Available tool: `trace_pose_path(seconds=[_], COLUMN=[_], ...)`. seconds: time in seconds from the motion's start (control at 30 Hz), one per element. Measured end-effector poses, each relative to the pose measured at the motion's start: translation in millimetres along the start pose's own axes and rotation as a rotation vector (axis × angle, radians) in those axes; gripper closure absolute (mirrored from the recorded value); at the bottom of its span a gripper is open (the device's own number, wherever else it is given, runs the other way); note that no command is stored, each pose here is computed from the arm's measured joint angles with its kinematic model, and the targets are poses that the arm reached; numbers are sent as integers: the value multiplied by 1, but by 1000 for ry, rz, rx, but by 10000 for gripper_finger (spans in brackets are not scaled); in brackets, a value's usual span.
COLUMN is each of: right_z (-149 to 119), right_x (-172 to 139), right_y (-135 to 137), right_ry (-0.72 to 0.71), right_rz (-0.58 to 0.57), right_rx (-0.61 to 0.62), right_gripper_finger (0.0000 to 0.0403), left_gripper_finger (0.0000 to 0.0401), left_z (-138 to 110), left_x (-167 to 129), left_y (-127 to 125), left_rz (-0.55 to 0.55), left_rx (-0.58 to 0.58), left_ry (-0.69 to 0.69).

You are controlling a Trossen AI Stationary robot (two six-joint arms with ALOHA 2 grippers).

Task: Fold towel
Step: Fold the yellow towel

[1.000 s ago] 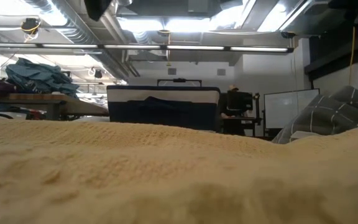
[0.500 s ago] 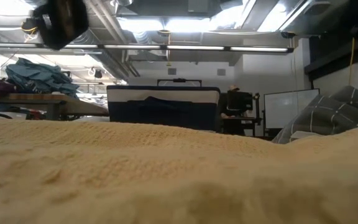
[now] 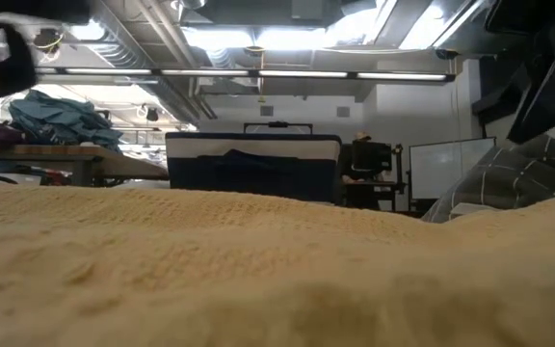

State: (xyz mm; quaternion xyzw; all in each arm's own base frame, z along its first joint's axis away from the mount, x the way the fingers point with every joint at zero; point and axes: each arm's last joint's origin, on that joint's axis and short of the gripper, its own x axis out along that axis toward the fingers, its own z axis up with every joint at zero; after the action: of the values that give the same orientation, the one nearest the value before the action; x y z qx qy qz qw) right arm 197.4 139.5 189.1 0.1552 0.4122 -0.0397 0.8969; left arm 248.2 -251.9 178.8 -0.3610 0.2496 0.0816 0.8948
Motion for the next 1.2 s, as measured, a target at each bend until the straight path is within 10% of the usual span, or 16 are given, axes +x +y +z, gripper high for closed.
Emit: trace_pose_path(seconds=[0.47, 1.2], right_z=[-12, -29], right_x=[27, 77], right_y=[5, 26], right_ry=[99, 206], right_rz=[0, 209], right_rx=[15, 83], right_gripper_finger=[288, 288], left_gripper_finger=[401, 401], left_z=[-6, 50], left_x=[-3, 33], left_y=[34, 84], left_rz=[295, 565], left_rx=[-38, 7], left_ry=[120, 58])
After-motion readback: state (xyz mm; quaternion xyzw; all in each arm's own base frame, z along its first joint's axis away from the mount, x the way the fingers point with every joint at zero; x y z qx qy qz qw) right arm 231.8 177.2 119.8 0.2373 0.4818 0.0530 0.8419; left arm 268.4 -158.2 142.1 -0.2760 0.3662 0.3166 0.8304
